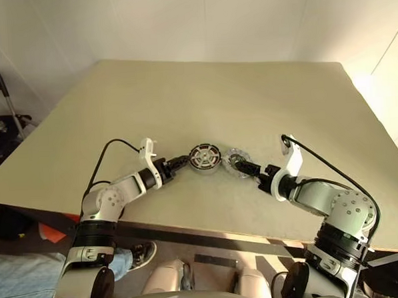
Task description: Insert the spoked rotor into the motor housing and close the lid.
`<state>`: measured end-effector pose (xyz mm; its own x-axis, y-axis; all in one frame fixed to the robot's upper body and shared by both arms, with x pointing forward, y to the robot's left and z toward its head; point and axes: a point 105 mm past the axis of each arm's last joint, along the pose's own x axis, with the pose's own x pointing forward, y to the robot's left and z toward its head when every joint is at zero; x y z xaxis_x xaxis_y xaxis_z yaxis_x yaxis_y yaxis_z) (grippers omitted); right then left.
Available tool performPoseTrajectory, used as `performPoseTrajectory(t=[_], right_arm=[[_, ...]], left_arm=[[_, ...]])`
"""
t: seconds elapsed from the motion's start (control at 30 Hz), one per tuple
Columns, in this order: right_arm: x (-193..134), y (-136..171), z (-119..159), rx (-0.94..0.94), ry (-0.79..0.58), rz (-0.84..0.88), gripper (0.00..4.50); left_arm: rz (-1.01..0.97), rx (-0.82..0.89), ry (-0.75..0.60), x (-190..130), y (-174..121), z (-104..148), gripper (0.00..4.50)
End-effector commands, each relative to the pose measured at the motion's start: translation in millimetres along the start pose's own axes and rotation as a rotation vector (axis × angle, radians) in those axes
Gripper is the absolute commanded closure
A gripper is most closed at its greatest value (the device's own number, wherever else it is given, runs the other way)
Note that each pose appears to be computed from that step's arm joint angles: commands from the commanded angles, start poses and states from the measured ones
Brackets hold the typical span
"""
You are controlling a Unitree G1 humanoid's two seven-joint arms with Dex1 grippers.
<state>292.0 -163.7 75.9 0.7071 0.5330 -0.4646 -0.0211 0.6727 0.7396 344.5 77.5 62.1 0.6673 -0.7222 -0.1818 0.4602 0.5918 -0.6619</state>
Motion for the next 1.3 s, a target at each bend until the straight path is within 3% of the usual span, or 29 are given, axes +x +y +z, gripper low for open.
performPoseTrajectory(t=[0.03,0.27,0.47,0.67,1.0,1.3], right_arm=[[8,12,4,0.014,-0.001,0.031,0.07],[14,27,21,-0.001,-0.033,0.061,0.07],[8,74,34,-0.194,-0.080,0.200,0.07],[7,92,34,-0.293,-0.084,0.257,0.07],[26,98,38,-0.340,-0.077,0.246,0.07],[33,82,42,-0.363,-0.079,0.157,0.07]], left_arm=[[-0.029,0.025,-0.042,-2,-7,13,2.73],[-0.022,0.029,-0.036,-1,-7,10,2.73],[-0.021,0.029,-0.025,1,-7,6,2.73],[-0.023,0.030,-0.015,4,-8,2,2.73],[-0.016,0.032,-0.018,2,-7,3,2.73],[-0.005,0.031,-0.023,-1,-5,3,2.73]])
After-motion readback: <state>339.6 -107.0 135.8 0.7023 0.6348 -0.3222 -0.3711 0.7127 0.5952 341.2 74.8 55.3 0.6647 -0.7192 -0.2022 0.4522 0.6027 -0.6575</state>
